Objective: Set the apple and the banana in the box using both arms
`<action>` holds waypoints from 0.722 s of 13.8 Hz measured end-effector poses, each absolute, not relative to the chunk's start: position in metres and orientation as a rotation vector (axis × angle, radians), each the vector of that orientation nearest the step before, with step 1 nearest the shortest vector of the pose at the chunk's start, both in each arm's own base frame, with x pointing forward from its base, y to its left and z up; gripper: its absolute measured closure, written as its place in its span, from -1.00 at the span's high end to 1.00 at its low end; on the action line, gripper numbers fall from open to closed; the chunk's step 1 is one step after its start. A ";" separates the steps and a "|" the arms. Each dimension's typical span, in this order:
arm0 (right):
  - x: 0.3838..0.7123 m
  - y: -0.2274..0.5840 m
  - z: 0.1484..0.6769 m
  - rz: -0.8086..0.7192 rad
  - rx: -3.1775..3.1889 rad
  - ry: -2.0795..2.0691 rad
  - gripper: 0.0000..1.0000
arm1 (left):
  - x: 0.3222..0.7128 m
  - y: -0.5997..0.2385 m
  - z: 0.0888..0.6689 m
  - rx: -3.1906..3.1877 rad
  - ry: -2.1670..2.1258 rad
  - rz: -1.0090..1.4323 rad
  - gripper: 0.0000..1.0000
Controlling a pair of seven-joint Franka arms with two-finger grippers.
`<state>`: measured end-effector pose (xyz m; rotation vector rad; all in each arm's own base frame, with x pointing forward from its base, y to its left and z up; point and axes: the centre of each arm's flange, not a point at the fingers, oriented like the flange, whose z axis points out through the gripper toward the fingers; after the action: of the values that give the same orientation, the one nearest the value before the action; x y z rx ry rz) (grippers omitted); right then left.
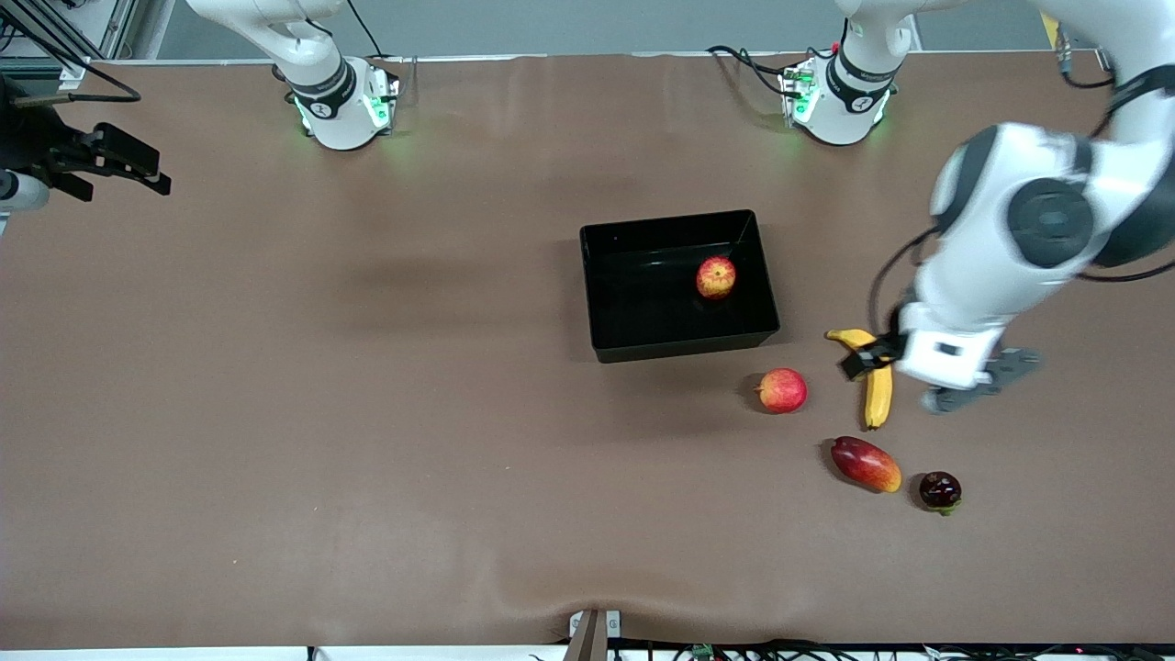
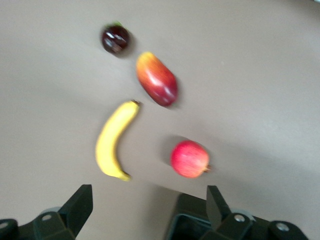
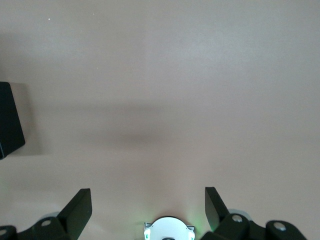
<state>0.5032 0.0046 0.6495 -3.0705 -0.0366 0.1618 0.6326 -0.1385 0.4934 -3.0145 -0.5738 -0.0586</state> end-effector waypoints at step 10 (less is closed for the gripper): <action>0.522 0.003 0.666 0.072 -3.077 -0.024 1.00 | 0.604 -0.057 0.610 -3.006 -0.235 -0.091 1.00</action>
<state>0.5222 0.0030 0.6655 -3.0768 -0.0236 0.0717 0.6039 -0.0566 0.6097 -3.0057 -0.2349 -0.0906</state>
